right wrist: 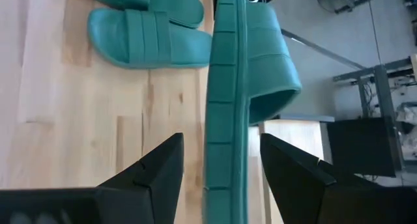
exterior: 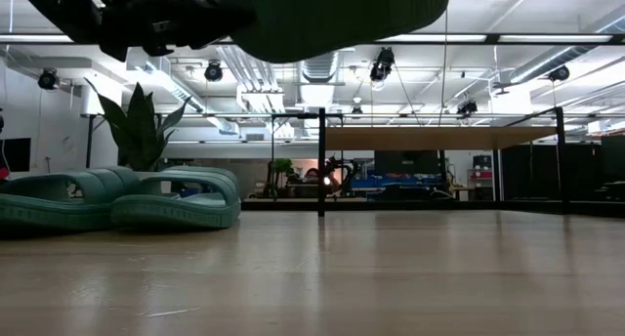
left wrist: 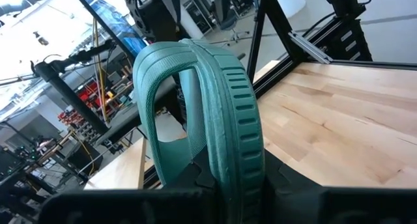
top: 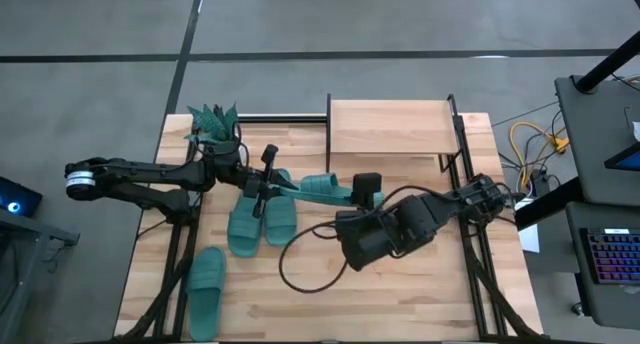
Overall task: Pick and place slides into the shelf
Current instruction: Put the bottom right green slipper on the shelf
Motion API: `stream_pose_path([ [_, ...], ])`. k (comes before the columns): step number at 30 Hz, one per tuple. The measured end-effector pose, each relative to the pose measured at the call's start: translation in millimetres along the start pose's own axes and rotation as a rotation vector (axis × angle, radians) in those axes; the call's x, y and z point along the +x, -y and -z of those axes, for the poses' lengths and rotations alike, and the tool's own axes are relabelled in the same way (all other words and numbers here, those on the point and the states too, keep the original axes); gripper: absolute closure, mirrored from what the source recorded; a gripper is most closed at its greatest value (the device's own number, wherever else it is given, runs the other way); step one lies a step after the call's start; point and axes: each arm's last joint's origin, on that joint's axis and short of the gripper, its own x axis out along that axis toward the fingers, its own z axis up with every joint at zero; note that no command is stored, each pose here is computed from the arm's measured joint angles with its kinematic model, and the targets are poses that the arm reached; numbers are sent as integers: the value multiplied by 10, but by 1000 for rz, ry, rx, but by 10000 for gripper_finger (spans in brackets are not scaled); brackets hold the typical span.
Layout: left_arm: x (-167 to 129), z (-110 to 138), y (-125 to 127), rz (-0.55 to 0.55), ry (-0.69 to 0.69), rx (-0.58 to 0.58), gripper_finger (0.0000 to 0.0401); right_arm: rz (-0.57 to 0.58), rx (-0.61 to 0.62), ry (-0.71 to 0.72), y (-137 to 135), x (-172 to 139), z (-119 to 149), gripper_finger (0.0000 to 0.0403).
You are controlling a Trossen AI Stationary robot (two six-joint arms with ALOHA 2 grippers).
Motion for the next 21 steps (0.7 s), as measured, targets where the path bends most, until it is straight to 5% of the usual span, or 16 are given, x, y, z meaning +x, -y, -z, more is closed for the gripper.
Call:
stream_pose_path([
  [21,-4,-6,2,-2,7,4,384,-20,-105,-196,48,547,115,229],
])
